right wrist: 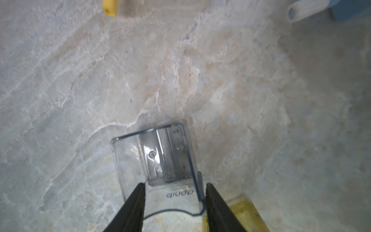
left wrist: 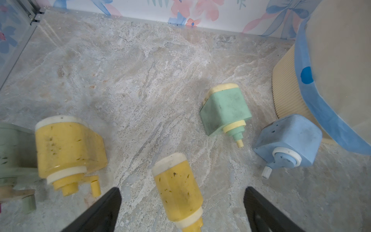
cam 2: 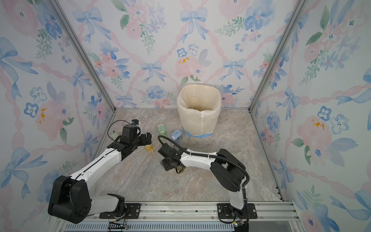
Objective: Take out the pencil sharpener tray and clean the shavings
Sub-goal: Move the container to the center of the board.
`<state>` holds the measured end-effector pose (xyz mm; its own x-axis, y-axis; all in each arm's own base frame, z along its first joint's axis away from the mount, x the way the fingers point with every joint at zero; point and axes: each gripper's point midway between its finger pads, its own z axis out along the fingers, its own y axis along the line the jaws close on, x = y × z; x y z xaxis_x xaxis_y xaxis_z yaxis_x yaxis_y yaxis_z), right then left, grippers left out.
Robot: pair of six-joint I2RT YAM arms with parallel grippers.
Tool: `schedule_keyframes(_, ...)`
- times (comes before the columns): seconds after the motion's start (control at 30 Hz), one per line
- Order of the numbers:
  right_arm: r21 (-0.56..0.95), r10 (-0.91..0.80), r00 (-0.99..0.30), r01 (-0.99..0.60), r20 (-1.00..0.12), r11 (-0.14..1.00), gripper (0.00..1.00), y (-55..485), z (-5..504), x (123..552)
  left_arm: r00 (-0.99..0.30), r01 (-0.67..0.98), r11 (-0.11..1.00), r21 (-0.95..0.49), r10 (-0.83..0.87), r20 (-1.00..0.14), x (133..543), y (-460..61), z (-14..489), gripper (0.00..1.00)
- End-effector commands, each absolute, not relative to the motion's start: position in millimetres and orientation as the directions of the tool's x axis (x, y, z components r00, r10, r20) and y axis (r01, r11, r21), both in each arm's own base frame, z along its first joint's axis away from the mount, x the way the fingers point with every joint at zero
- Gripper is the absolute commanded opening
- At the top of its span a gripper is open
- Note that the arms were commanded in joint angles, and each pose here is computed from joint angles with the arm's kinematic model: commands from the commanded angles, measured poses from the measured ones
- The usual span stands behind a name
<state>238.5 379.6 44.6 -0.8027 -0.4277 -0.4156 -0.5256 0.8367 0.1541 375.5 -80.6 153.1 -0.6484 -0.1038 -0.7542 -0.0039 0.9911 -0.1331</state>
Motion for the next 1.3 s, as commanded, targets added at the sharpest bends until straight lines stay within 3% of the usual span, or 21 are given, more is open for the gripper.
schedule_keyframes(0.0,0.191,-0.413,-0.812,-0.520,-0.412,0.832,0.49,379.4,52.5,225.3,-0.670,-0.040,0.989,-0.141,-0.132,-0.731,367.1,-81.1,140.3,0.98)
schedule_keyframes(0.23,0.170,-0.438,-0.796,-0.542,-0.418,0.823,0.49,375.2,64.7,206.5,-0.663,-0.107,0.987,-0.117,-0.159,-0.732,353.4,-80.3,129.7,0.98)
schedule_keyframes(0.5,0.137,-0.410,-0.757,-0.541,-0.509,0.830,0.52,360.3,96.3,212.9,-0.619,-0.209,0.975,-0.080,-0.195,-0.761,347.9,-65.2,129.7,0.98)
schedule_keyframes(0.73,0.122,-0.370,-0.730,-0.524,-0.575,0.843,0.57,345.7,115.5,223.1,-0.555,-0.240,0.962,-0.132,-0.247,-0.794,355.3,-71.5,132.7,0.98)
schedule_keyframes(0.83,0.125,-0.335,-0.735,-0.492,-0.590,0.861,0.63,332.8,120.4,230.9,-0.529,-0.265,0.955,-0.135,-0.261,-0.808,355.7,-77.0,131.5,0.98)
schedule_keyframes(1.03,0.164,-0.243,-0.739,-0.431,-0.628,0.887,0.86,305.3,134.3,245.7,-0.520,-0.296,0.940,-0.171,-0.309,-0.796,353.7,-81.4,108.9,0.98)
schedule_keyframes(1.27,0.218,-0.157,-0.723,-0.396,-0.673,0.892,1.00,281.8,150.4,254.8,-0.513,-0.317,0.935,-0.161,-0.311,-0.800,358.7,-82.0,90.5,0.98)
